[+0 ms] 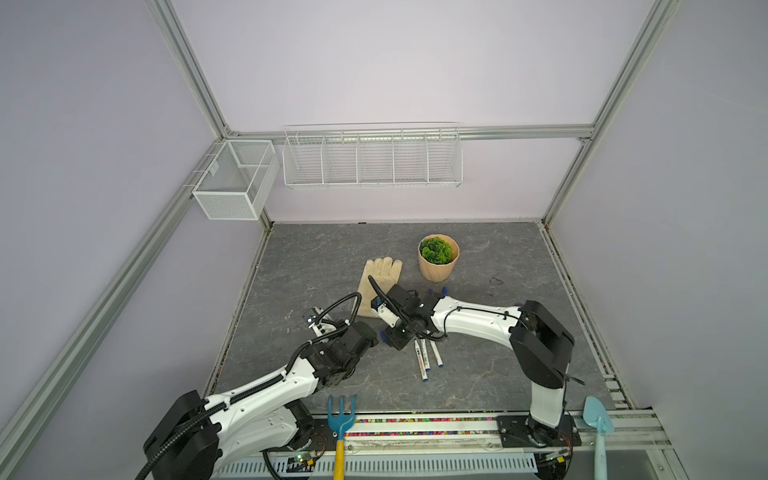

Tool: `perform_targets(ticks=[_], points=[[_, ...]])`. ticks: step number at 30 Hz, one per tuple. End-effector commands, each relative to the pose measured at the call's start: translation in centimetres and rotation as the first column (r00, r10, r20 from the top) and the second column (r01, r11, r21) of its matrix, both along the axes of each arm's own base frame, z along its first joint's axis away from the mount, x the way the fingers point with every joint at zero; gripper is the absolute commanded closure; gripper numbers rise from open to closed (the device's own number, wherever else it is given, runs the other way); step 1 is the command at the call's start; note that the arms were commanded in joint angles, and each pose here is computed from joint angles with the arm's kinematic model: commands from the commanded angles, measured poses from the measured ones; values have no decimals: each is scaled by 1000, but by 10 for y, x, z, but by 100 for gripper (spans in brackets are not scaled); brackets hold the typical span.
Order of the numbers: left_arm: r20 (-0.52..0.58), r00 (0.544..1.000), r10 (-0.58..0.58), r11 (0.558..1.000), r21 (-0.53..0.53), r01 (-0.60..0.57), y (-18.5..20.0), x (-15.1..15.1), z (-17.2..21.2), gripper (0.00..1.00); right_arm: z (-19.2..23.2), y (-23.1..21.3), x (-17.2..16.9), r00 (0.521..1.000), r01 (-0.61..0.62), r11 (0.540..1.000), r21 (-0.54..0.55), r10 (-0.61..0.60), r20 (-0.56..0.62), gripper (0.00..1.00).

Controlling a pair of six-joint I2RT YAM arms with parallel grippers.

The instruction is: Insert the pens into the pen caps

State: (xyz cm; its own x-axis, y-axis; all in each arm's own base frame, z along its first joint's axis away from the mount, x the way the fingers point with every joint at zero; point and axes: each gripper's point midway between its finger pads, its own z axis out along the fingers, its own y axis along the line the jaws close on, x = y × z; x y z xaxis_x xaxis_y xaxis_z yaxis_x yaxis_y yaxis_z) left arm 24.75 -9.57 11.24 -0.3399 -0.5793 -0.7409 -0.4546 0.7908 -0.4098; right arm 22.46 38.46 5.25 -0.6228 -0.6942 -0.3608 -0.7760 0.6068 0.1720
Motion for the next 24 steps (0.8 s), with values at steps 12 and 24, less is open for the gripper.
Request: perform_targets(ticks=[12, 24], points=[[-8, 1000, -5, 1000, 7, 5, 0, 1, 0, 100, -18, 0, 5, 1000, -7, 997, -73, 8, 22, 75], [14, 904, -427, 904, -37, 427, -67, 22, 14, 100, 50, -22, 7, 998, 22, 993, 113, -28, 54, 93]])
